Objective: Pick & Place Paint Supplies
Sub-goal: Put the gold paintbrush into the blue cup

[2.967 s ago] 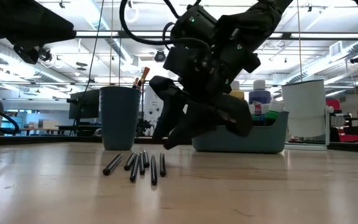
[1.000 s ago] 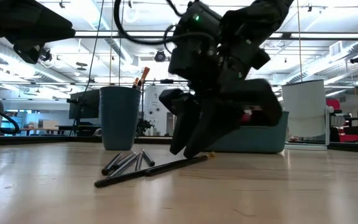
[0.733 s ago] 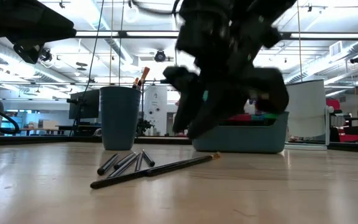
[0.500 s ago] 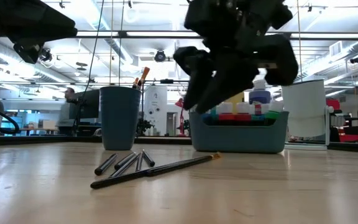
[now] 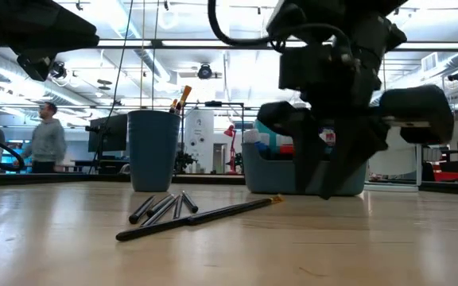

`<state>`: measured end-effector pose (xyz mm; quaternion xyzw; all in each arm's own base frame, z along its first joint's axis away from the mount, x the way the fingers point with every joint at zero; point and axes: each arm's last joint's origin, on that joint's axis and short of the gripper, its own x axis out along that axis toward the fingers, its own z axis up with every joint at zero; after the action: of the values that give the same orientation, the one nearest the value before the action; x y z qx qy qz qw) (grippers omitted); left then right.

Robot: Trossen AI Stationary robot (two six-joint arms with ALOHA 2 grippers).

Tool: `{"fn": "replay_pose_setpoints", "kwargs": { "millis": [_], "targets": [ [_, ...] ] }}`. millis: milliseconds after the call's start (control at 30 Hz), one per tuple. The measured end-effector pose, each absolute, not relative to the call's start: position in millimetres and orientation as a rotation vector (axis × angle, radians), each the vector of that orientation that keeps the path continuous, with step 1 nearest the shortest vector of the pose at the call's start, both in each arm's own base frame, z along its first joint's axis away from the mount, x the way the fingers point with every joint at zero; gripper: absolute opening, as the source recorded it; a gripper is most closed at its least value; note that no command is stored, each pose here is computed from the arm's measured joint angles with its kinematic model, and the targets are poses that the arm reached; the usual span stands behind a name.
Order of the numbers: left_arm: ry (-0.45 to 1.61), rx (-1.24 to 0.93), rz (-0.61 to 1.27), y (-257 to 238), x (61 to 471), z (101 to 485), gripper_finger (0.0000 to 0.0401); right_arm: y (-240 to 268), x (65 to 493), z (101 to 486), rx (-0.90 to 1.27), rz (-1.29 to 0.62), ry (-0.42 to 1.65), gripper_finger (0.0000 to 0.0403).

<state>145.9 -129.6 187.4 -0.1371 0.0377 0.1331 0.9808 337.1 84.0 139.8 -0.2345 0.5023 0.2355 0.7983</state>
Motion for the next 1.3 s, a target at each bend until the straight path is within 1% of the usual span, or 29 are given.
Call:
{"fn": "replay_pose_setpoints", "kwargs": {
  "millis": [133, 367, 500, 700, 833, 1000, 1100, 1300],
  "targets": [
    [0.068, -0.274, 0.29, -129.0, 145.7, 187.5, 0.0072, 83.3, 334.7, 135.4, -0.511, 0.509, 1.075, 0.0135],
    [0.063, -0.276, 0.311, -126.7, 147.5, 187.6, 0.0072, 85.1, 344.8, 140.8, -0.602, 0.529, 0.937, 0.0135],
    [0.062, -0.278, 0.325, -124.3, 149.6, 187.5, 0.0072, 76.6, 347.4, 141.2, -0.662, 0.461, 0.944, 0.0135],
    [0.063, -0.281, 0.336, -121.3, 152.3, 187.4, 0.0072, 56.1, 350.6, 140.7, -0.607, 0.449, 0.96, 0.0135],
    [0.077, -0.286, 0.302, -121.0, 154.0, 187.1, 0.0072, 45.5, 351.5, 140.4, -0.539, 0.476, 0.96, 0.0135],
    [0.086, -0.284, 0.28, -121.2, 154.5, 186.9, 0.0072, 43.0, 352.6, 134.7, -0.488, 0.521, 0.959, 0.0135],
    [0.087, -0.276, 0.28, -121.2, 154.5, 186.9, 0.0072, 42.8, 353.9, 125.5, -0.478, 0.53, 0.98, 0.0135],
    [0.088, -0.274, 0.28, -121.2, 154.5, 186.9, 0.0072, 41.1, 355.4, 122.5, -0.483, 0.521, 0.986, 0.0131]
  ]
}}
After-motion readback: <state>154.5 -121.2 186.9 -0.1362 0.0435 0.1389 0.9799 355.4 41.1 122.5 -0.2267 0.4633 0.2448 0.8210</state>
